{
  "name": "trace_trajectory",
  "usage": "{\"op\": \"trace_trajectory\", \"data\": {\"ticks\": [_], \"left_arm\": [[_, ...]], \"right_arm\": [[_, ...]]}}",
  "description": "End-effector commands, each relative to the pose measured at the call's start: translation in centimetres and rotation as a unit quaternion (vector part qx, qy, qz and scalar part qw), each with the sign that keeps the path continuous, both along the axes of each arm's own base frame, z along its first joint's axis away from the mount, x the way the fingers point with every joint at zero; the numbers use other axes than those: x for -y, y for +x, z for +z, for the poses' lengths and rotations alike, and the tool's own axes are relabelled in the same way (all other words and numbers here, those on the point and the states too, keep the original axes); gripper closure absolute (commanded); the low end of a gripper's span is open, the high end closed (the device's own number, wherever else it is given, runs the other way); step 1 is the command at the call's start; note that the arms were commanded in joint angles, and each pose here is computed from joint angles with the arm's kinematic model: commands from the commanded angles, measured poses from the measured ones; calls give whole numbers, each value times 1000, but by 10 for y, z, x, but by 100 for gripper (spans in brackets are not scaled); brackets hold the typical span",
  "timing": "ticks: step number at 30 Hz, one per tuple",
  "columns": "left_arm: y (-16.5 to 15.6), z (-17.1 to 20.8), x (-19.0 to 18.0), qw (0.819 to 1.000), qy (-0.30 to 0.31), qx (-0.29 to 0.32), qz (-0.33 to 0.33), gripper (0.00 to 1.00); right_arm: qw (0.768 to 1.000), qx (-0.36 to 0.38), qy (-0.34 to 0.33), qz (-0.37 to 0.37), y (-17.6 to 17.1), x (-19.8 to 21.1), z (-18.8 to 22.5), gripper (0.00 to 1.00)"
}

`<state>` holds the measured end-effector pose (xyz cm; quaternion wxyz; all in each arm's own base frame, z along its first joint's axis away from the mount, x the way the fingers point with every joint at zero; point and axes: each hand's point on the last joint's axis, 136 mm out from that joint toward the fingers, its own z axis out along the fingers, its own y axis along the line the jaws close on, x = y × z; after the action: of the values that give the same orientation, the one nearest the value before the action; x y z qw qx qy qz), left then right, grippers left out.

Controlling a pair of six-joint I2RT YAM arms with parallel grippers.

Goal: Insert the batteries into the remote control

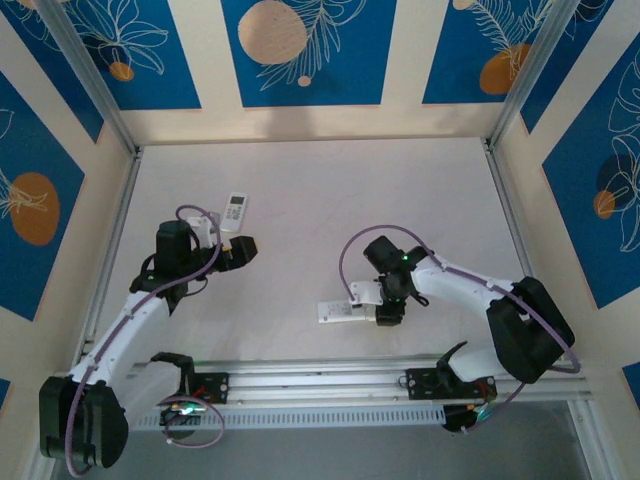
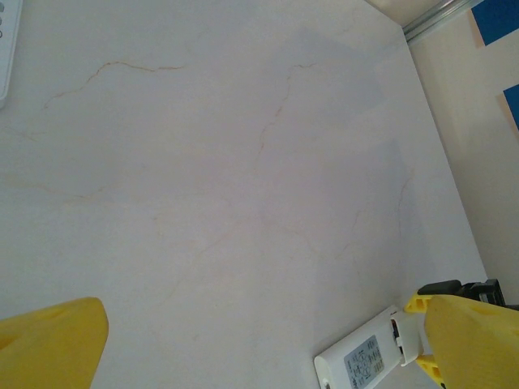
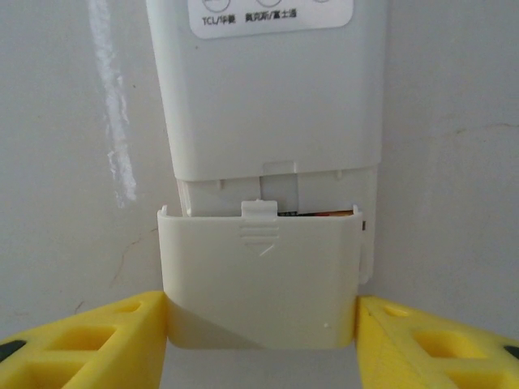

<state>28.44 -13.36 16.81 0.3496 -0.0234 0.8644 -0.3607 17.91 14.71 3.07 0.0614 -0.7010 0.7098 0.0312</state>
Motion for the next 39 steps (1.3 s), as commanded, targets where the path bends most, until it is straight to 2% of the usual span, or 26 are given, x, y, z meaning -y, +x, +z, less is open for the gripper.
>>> {"op": "trace_trajectory", "data": {"ticks": [1, 9, 15, 28, 39], "left_arm": [[-1, 3, 2, 1000, -4, 7, -6, 0], [-1, 1, 2, 1000, -3, 5, -5, 0], [-1, 1, 2, 1000, -5, 4, -6, 0], [-2, 2, 3, 1000, -6, 4, -7, 0], [-2, 2, 3, 1000, -6, 5, -8, 0]], "right_arm": [[999, -6, 37, 2, 5, -20, 10, 41], [999, 21, 26, 21, 15, -24, 9, 43], [999, 25, 11, 35, 11, -11, 12, 43], [999, 11, -11, 51, 3, -1, 2, 41], [999, 15, -16, 50, 11, -2, -1, 40]]}}
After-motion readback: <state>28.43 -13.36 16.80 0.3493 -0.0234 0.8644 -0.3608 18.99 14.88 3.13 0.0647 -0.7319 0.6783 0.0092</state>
